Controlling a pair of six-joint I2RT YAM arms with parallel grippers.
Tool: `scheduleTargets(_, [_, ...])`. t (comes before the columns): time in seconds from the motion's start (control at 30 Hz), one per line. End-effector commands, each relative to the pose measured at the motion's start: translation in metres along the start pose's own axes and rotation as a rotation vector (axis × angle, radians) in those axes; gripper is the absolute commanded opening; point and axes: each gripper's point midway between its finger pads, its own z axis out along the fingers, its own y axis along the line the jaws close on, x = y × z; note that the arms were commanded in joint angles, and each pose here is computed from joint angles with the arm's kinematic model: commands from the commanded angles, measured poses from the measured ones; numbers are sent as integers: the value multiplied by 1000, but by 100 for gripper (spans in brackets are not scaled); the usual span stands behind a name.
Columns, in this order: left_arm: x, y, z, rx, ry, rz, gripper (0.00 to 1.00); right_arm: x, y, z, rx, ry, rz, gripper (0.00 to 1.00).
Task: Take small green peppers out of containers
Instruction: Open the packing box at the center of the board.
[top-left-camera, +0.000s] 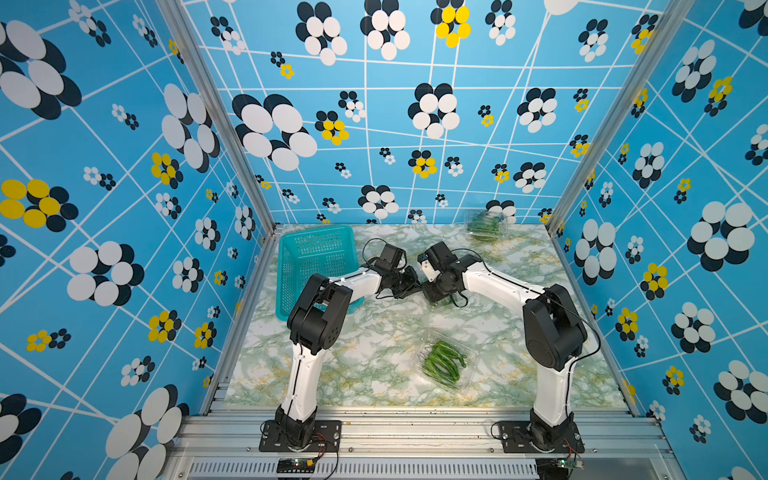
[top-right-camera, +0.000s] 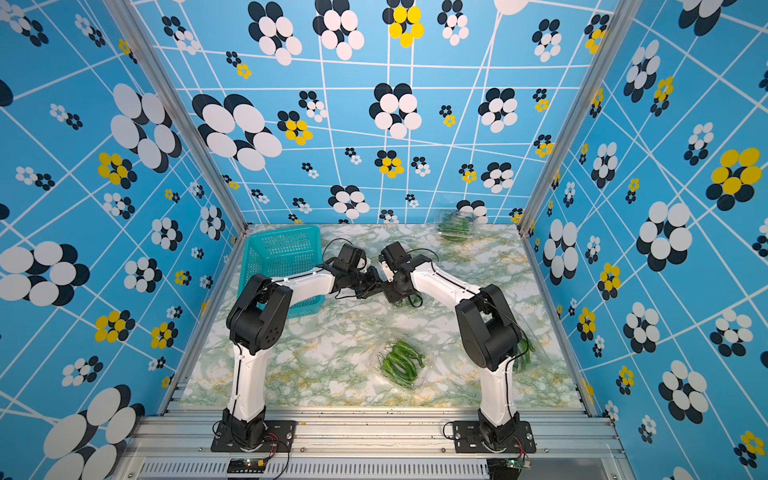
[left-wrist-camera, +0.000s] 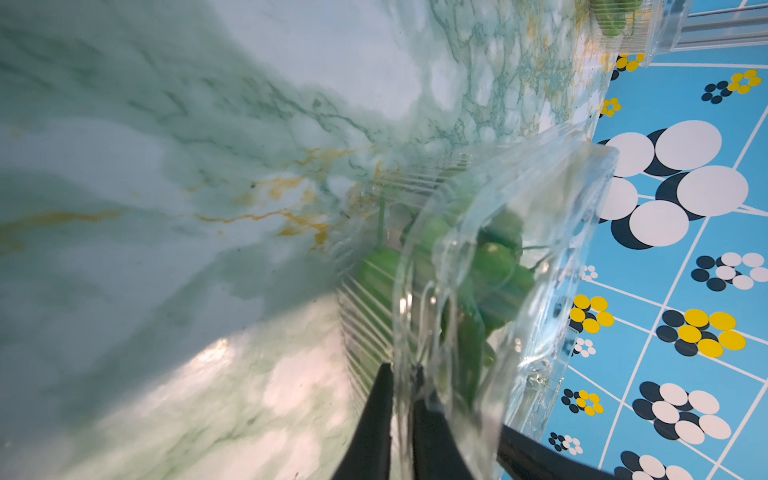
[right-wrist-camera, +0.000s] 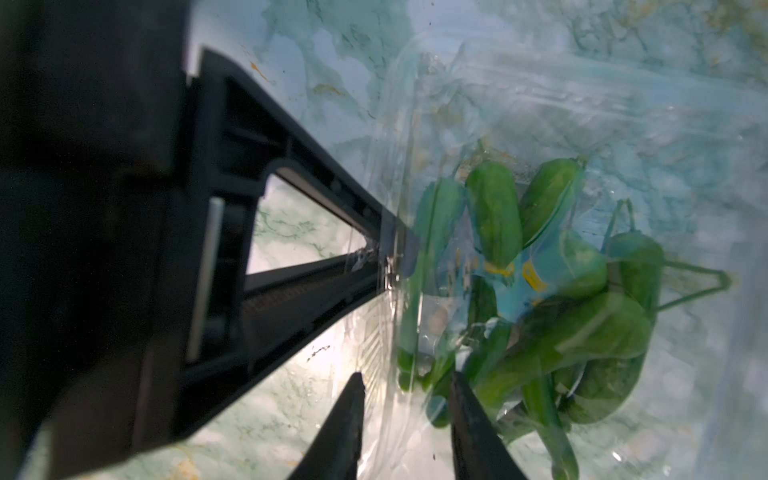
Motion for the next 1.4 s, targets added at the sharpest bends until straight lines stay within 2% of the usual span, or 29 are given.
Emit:
scheduleTargets(0.0, [-3,-13,-10,46,-14,11,13,42,4,23,-12,152,4,25])
scheduleTargets(0.3, [0,-11,-12,50,-15,8,13,42,3,19,-8,156,-10,0])
scheduleTargets(0.63, [5,0,-12,6,-6,6,13,-2,-7,-24,43,35,-33,0])
scheduleTargets(0.7, [7,3,-13,-9,-4,11,12,-20,-12,-36,57,-11,-25,0])
scheduleTargets(1.13, [15,17,-14,-82,11,29,10,-51,-62,-63,148,-148,115,0])
scheduleTargets(1.37, [16,20,-10,-88,19,27,9,-72,-68,-67,113,-199,142,0])
